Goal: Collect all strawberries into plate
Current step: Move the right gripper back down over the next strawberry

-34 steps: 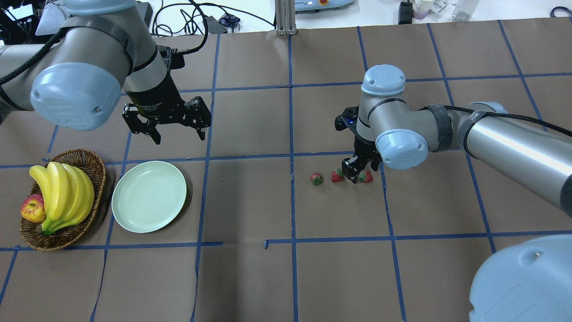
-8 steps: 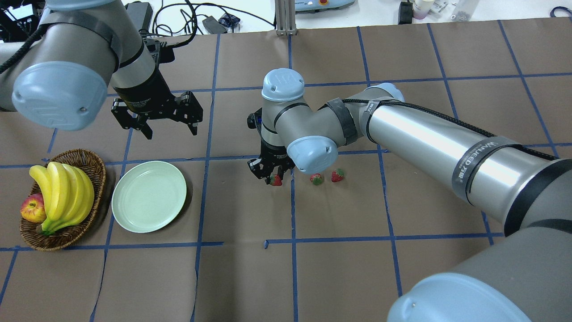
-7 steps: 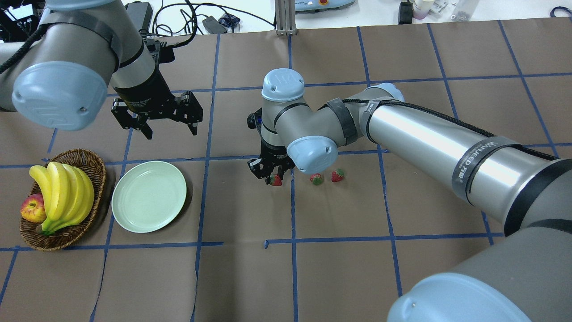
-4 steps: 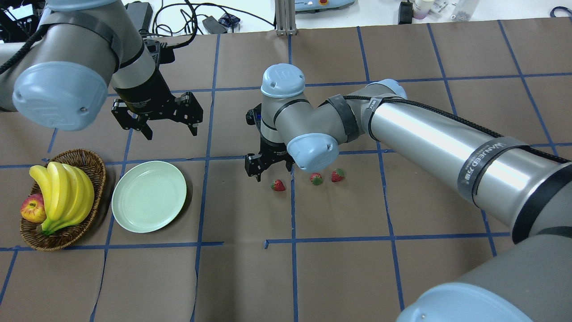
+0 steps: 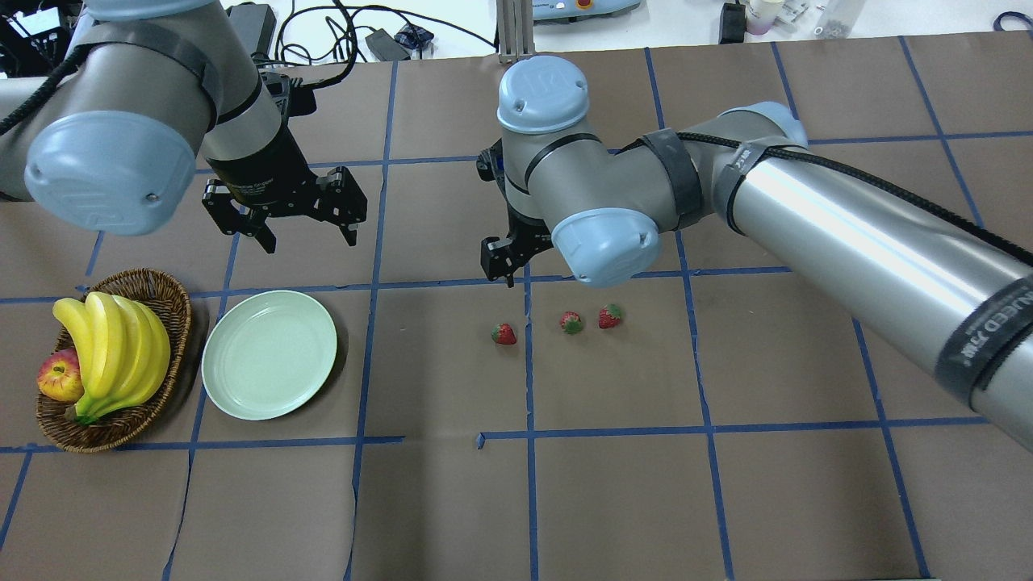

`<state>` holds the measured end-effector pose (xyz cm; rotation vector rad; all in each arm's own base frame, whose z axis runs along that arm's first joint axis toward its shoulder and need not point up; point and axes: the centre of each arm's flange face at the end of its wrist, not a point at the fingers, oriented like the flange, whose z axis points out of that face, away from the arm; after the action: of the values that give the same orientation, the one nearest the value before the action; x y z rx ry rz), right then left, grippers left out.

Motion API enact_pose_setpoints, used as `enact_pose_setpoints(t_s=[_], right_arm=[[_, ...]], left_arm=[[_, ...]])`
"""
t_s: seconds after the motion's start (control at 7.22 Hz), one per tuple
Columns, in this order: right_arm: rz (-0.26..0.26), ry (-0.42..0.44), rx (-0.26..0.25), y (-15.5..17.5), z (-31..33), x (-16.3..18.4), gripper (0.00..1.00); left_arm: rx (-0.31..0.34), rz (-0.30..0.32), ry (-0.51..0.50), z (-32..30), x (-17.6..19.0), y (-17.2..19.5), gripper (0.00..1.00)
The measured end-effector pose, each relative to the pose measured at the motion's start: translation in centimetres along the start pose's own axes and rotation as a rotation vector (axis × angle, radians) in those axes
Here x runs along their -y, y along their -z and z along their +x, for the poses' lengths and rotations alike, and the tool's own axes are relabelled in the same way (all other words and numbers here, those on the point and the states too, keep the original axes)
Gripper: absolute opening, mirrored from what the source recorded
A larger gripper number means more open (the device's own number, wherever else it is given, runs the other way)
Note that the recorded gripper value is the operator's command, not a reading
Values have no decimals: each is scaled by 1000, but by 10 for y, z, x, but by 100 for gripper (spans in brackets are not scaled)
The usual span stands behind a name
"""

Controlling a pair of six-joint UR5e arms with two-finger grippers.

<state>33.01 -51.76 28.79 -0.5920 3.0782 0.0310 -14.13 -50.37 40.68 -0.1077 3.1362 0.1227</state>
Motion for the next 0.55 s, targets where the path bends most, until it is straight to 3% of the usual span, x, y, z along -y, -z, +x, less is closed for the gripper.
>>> enact_pose_setpoints(t_s=[0.28,0.55], right_arm=[[-88,-116,-4,-11,61,-5,100],[-165,-343,-1,-34,89,-19,100]], left_arm=[[0,-1,1,1,0,-1,100],[1,-4,2,4,0,-2,100]])
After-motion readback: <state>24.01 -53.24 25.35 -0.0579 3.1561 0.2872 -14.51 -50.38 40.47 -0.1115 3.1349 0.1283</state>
